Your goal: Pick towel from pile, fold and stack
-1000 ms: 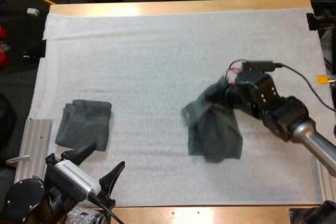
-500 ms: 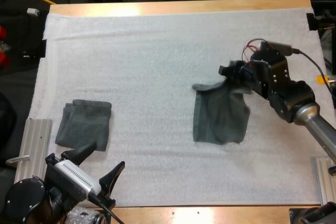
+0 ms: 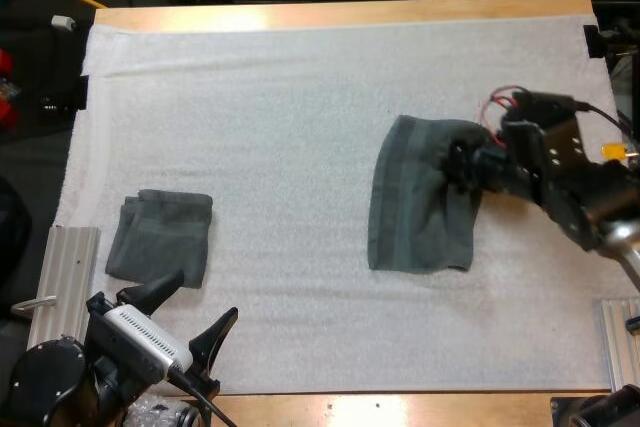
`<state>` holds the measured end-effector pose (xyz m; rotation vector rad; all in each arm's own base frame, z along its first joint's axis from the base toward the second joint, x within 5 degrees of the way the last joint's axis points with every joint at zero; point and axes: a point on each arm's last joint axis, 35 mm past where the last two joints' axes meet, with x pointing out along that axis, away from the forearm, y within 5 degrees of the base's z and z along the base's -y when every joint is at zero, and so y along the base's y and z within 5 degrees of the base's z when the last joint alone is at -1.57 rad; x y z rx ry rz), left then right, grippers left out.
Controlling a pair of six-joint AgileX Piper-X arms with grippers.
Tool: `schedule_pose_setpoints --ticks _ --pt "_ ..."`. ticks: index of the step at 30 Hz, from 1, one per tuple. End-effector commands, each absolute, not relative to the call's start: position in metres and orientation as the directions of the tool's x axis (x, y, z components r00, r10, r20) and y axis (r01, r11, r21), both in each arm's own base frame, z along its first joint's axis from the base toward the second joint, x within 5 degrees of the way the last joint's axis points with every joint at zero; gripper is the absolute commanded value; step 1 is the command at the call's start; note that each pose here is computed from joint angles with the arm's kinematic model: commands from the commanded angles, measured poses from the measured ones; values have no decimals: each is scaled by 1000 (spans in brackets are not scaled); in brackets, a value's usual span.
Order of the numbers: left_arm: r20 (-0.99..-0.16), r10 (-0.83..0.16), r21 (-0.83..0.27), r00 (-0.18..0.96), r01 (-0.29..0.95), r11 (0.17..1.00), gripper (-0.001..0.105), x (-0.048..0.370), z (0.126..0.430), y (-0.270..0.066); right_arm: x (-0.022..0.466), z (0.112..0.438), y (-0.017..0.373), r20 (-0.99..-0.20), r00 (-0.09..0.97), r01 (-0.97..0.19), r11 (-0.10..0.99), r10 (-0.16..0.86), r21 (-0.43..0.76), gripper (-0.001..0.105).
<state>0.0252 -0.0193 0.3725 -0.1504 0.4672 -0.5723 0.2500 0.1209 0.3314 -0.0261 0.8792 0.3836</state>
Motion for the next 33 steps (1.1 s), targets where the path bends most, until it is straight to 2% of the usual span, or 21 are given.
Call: schedule_pose_setpoints --ticks 1,9,16,21,26,30,33 --pt "-381 -561 -274 735 489 828 70 24 374 -19 241 339 117 -765 560 -352 927 318 128 71" --pt "-381 -561 -274 735 489 828 70 24 374 -19 197 357 96 -810 508 -344 931 294 122 71" --pt "-411 -561 -302 719 473 828 70 29 371 -20 164 376 80 -787 537 -337 933 303 129 71" --pt "-464 -639 -402 613 498 769 70 51 368 -28 134 384 66 -797 526 -332 934 297 129 71" --pt "-534 -651 -458 539 463 759 70 81 360 -35 111 390 55 -790 534 -324 936 301 138 71" --pt "-538 -696 -542 475 437 718 70 105 355 -42 93 396 46 -768 559 -302 939 313 162 71" --pt "-553 -705 -563 444 424 709 70 122 350 -46 85 398 42 -752 576 -306 937 321 166 71"
